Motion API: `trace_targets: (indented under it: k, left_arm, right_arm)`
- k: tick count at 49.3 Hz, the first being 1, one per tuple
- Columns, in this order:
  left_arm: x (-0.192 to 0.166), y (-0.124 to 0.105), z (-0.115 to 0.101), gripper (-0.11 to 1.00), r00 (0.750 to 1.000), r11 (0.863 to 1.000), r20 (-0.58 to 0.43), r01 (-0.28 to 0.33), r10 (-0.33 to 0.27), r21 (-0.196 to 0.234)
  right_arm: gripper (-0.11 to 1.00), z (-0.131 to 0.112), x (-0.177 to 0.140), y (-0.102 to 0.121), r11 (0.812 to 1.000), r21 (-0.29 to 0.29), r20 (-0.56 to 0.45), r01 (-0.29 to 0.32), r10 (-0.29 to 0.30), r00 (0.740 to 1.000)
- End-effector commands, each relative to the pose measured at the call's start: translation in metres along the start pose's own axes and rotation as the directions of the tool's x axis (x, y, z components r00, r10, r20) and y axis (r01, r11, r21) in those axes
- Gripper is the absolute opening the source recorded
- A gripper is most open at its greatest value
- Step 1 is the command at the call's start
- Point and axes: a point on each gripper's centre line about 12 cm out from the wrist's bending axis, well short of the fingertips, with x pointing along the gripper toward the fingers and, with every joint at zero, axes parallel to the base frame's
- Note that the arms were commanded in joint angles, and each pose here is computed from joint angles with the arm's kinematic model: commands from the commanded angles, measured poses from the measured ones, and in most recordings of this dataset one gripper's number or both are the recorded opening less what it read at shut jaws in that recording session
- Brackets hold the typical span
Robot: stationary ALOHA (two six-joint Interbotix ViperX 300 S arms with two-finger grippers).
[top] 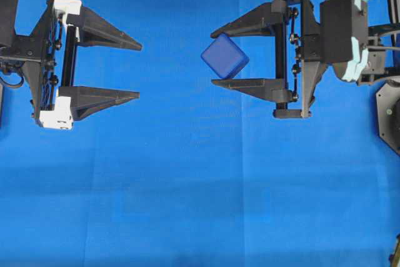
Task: Handover the blue block to the right arm after grasping it with the left arm, then place it in the designated position.
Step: 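Pull the cube away from the left gripper with the right gripper, then rotate the right gripper downward and lower the cube to the table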
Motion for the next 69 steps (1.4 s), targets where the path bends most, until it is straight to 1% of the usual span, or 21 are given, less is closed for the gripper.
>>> trace_targets:
  k: [1,38,49,52,56,62,65,69]
  left_arm:
    - [-0.004,0.000,0.015,0.93,0.999,1.000,0.046,-0.001,0.001,0.001]
    - [-0.004,0.000,0.015,0.93,0.999,1.000,0.046,-0.001,0.001,0.000]
    - [-0.004,0.000,0.015,0.93,0.999,1.000,0.046,-0.001,0.001,0.000]
    - [-0.004,0.000,0.015,0.93,0.999,1.000,0.046,-0.001,0.001,0.000]
    - [-0.004,0.000,0.015,0.93,0.999,1.000,0.046,-0.001,0.001,0.000]
    - [-0.004,0.000,0.015,0.93,0.999,1.000,0.046,-0.001,0.001,0.000]
    - [-0.004,0.000,0.015,0.93,0.999,1.000,0.046,-0.001,0.001,0.000]
    - [-0.004,0.000,0.015,0.93,0.999,1.000,0.046,-0.001,0.001,0.000]
  right_arm:
    - [0.56,0.019,-0.006,0.001,1.000,0.004,0.049,-0.002,0.001,0.999]
    - [0.56,0.019,-0.006,0.000,1.000,0.003,0.050,0.000,0.000,0.999]
    - [0.56,0.017,-0.006,0.001,1.000,0.013,0.034,0.006,-0.006,0.999]
    - [0.56,0.016,-0.005,0.003,1.000,0.015,0.022,0.007,-0.008,1.000]
    - [0.56,0.012,-0.005,0.004,0.999,0.031,-0.008,0.020,-0.020,1.000]
    - [0.56,0.002,-0.003,0.003,0.996,0.045,-0.098,0.073,-0.069,0.993]
    - [0.56,-0.004,-0.003,0.002,0.994,0.050,-0.147,0.102,-0.094,0.985]
    - [0.56,-0.011,-0.004,0.003,0.990,0.060,-0.198,0.125,-0.111,0.974]
